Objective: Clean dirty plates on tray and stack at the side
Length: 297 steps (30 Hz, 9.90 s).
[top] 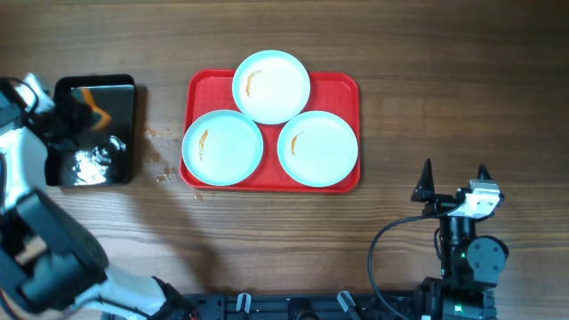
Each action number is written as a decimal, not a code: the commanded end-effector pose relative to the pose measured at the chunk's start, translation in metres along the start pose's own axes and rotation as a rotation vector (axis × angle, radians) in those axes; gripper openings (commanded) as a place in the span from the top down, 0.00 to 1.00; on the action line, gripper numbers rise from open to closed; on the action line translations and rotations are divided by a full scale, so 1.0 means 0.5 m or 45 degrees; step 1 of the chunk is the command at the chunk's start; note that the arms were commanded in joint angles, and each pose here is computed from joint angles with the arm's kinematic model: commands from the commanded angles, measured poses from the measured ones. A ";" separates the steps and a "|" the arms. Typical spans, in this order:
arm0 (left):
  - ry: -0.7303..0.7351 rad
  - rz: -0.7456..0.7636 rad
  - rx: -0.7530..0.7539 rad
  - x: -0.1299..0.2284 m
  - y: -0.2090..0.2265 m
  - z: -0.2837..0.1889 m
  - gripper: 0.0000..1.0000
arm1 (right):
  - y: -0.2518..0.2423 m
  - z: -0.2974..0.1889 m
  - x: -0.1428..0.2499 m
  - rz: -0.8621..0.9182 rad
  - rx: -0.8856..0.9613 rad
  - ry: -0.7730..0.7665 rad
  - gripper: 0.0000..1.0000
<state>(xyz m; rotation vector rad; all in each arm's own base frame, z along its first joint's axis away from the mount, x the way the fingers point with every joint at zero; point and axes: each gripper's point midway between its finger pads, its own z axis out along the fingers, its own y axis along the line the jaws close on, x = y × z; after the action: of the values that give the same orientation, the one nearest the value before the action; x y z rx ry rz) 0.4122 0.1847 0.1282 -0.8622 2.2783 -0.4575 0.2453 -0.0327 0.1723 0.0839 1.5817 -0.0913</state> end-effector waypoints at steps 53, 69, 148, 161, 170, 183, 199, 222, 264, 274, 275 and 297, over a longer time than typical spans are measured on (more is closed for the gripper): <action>-0.079 -0.046 0.051 -0.016 0.008 0.008 0.96 | 0.175 -0.068 -0.386 0.378 -0.773 -0.346 0.00; -0.304 0.119 0.286 -0.074 -0.154 -0.175 0.96 | 0.460 0.117 -0.308 0.016 -1.216 0.696 0.00; -0.119 0.045 0.083 -0.002 -0.067 -0.057 0.96 | 0.751 0.175 0.345 -0.236 -0.667 1.771 0.72; -0.118 0.045 0.082 -0.002 -0.067 -0.057 0.96 | 0.748 0.170 0.347 -0.241 -0.660 1.783 0.89; -0.127 0.225 0.383 0.000 -0.166 -0.104 0.96 | 0.737 0.159 0.371 -0.239 -0.631 1.821 0.96; 0.003 0.243 0.251 0.047 -0.118 -0.022 0.96 | 0.741 0.163 0.370 -0.227 -0.631 1.810 0.96; 0.054 0.268 0.479 0.078 -0.216 -0.099 0.96 | 0.745 0.168 0.368 -0.199 -0.621 1.800 0.96; 0.777 0.449 0.091 0.481 -0.252 0.154 0.96 | 0.751 0.155 0.367 -0.167 -0.654 1.842 0.96; 0.388 0.600 -0.770 0.391 -0.081 0.098 0.96 | 0.751 0.155 0.367 -0.160 -0.647 1.843 0.96; 0.598 0.450 -0.190 0.471 -0.233 0.113 0.96 | 0.751 0.155 0.367 -0.159 -0.647 1.843 0.96; 0.617 0.447 -0.154 0.479 -0.241 0.117 0.96 | 0.751 0.155 0.367 -0.160 -0.648 1.843 0.96; 0.572 0.550 -0.690 0.473 -0.074 0.151 0.96 | 0.750 0.154 0.367 -0.162 -0.645 1.847 0.96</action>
<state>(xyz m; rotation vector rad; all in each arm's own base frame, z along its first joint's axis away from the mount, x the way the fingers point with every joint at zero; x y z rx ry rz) 0.3676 -0.0682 0.0022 -0.4160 2.9499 -0.2831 0.3717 0.3358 0.0073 -0.4456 2.9420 0.4016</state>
